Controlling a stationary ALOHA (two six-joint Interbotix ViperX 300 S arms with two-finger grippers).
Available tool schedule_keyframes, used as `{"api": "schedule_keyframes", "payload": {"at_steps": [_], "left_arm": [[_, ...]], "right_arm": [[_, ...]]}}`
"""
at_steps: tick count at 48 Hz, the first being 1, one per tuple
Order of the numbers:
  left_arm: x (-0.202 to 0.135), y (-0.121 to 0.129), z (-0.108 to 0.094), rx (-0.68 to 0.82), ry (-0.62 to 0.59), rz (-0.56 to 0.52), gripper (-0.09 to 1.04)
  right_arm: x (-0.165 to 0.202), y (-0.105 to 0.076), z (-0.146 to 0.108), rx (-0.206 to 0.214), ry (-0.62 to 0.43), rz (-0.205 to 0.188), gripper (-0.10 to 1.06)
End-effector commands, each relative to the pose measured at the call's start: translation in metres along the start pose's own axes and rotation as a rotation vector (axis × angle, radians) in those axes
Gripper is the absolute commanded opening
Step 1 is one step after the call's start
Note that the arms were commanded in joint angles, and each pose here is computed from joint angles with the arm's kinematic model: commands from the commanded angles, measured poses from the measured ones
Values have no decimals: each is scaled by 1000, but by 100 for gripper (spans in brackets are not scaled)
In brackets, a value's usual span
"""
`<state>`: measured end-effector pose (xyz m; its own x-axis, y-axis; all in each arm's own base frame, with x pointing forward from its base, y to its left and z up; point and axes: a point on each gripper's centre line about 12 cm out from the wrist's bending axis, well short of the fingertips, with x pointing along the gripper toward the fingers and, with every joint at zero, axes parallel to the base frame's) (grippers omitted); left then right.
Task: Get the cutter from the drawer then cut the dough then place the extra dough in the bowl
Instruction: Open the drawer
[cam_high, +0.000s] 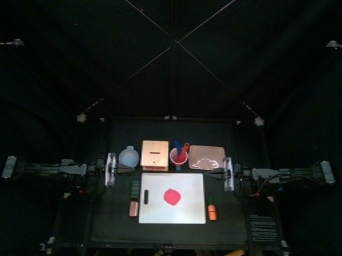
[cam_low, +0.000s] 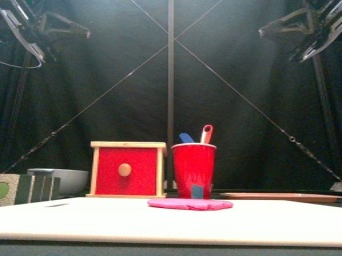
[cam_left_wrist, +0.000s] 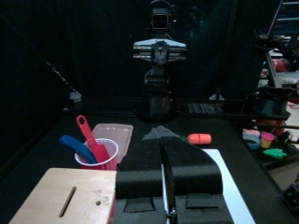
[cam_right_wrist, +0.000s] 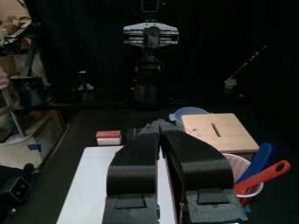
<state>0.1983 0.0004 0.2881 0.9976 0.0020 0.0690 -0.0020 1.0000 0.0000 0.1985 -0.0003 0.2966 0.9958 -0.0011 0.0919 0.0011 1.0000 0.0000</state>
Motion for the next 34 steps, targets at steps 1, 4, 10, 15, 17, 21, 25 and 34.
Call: {"api": "schedule_keyframes", "payload": {"at_steps": [1, 4, 10, 15, 17, 21, 25, 34], "left_arm": [[10, 3, 2, -54, 3, 20, -7], [13, 4, 3, -108, 0, 35, -4], [17, 11, -2, -292, -3, 96, -1], [19, 15, -15, -448, 35, 154, -1], [20, 18, -25, -532, 60, 191, -1], [21, 22, -48, -690, 122, 275, -1], [21, 24, -69, -830, 162, 359, 0], [25, 17, -91, -908, 156, 451, 0]], "right_arm": [[9, -10, -5, -2, 34, -45, -1], [16, -15, -5, -1, 49, -67, 1], [46, -26, 5, -3, 73, -104, 4], [80, -35, 15, -7, 90, -125, 4], [93, -40, 17, -4, 99, -136, 4], [123, -53, 20, 1, 123, -166, 4], [154, -64, 20, 2, 170, -181, 4], [210, -83, 9, -38, 351, -192, 4]]}}
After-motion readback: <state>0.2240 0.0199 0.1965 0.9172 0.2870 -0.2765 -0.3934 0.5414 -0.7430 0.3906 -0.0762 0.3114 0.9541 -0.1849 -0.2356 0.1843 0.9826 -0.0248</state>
